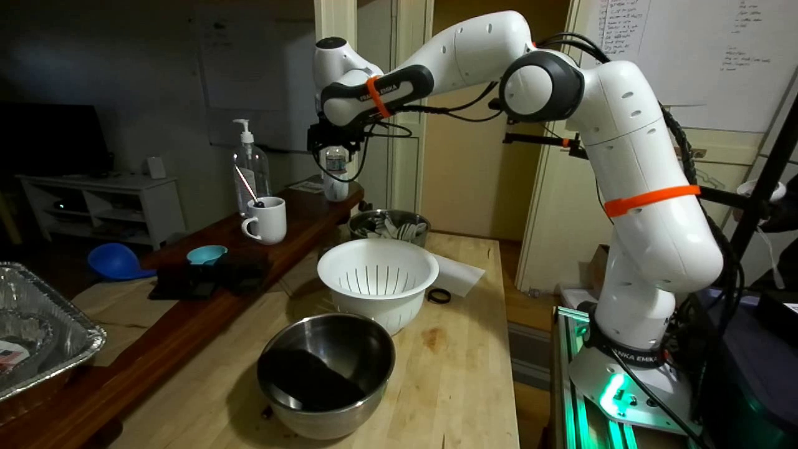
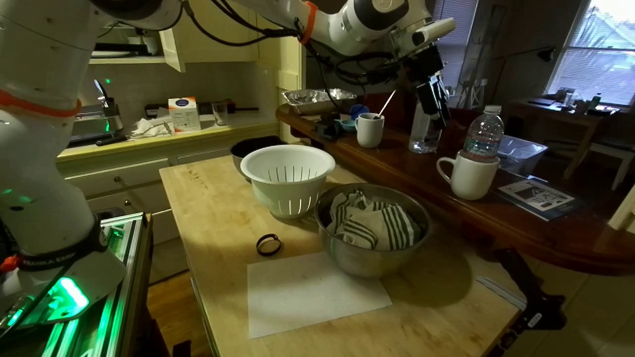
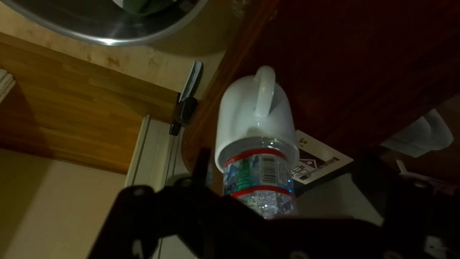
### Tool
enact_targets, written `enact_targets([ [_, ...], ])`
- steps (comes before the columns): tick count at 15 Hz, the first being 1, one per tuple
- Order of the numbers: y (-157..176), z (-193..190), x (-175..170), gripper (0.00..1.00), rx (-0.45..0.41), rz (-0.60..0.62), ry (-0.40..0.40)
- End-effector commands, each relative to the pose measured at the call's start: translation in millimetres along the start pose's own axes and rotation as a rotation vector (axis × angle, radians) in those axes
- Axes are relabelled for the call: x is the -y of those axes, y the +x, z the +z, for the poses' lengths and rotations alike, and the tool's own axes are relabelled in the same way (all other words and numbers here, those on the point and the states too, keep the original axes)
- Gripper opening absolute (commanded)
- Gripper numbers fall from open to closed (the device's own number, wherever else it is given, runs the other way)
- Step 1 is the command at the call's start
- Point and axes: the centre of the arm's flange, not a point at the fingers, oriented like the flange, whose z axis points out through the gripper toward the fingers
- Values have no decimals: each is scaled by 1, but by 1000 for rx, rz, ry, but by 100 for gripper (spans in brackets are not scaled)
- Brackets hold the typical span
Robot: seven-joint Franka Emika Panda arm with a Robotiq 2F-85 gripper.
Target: Move the soap bottle forward and put the jar inside the white bowl
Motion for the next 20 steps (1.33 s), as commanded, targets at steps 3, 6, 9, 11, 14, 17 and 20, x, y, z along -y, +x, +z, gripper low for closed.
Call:
enact_targets([
  [3,-6,6,9,100,4,41,-51],
  [6,-14,16,10,100,27,91,-100],
  [9,-21,34,14,100,50,134,-153],
  [11,-24,45,12,100,46,143,-163],
  [14,-20,59,5,100,23,162,-168],
  [17,-13,64,1,100,15,171,-164],
  [20,-7,69,2,100,9,156,-138],
])
